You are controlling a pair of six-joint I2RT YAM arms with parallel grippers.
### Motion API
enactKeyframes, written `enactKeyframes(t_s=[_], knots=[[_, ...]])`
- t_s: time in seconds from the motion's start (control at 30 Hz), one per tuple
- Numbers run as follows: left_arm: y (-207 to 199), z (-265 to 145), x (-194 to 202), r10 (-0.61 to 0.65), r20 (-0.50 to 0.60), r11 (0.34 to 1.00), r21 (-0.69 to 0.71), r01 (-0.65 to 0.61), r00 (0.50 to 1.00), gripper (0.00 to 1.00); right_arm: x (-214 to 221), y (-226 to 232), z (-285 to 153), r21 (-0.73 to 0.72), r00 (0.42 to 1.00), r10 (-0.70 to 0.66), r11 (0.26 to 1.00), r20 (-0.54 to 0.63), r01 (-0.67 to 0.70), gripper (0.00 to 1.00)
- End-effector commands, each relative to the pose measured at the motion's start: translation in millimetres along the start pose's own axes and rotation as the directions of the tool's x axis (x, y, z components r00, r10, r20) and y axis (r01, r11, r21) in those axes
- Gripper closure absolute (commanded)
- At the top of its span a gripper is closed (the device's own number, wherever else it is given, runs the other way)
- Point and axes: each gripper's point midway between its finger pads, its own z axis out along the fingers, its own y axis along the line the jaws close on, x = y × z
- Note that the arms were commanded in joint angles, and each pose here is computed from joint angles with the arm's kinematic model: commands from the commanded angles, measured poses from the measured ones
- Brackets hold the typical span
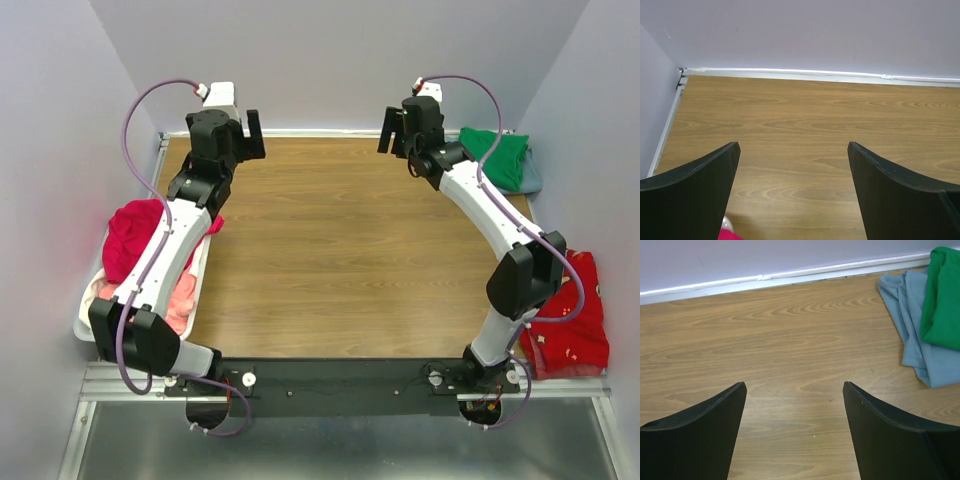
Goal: Fold and stack the t-shirts
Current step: Grab the tshirt from the pile
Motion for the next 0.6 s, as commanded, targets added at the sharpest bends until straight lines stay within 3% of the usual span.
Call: enactKeyframes(t_s=[0.0, 0.2, 0.37, 0.47, 0.57], knots=[[19, -26, -15, -0.022, 0.045, 0.996, -0.089, 0.026, 0.999, 0.02, 9, 6, -4, -0.020, 1.000, 0.004, 1.000, -0.031, -0.005, 0.13], [36, -33, 8, -0.051, -0.013, 0.983, -0.179, 0.048, 0.999, 0.02, 14, 9, 0, -0.026, 0.999, -0.008, 1.000, -0.051, 0.007, 0.13], [54, -47, 18, -0.096, -0.030, 0.956, -0.281, 0.084, 0.995, 0.21, 20, 10, 1, -0.016, 0.998, -0.008, 1.000, -0.069, 0.007, 0.13], [67, -63, 25, -0.142, -0.034, 0.933, -0.337, 0.122, 0.989, 0.25, 26, 12, 1, -0.017, 0.997, -0.010, 1.000, -0.081, 0.008, 0.14], [92, -77, 55, -0.209, -0.126, 0.891, -0.434, 0.136, 0.970, 0.28, 38, 13, 5, -0.019, 0.994, -0.012, 1.000, -0.106, 0.010, 0.14]])
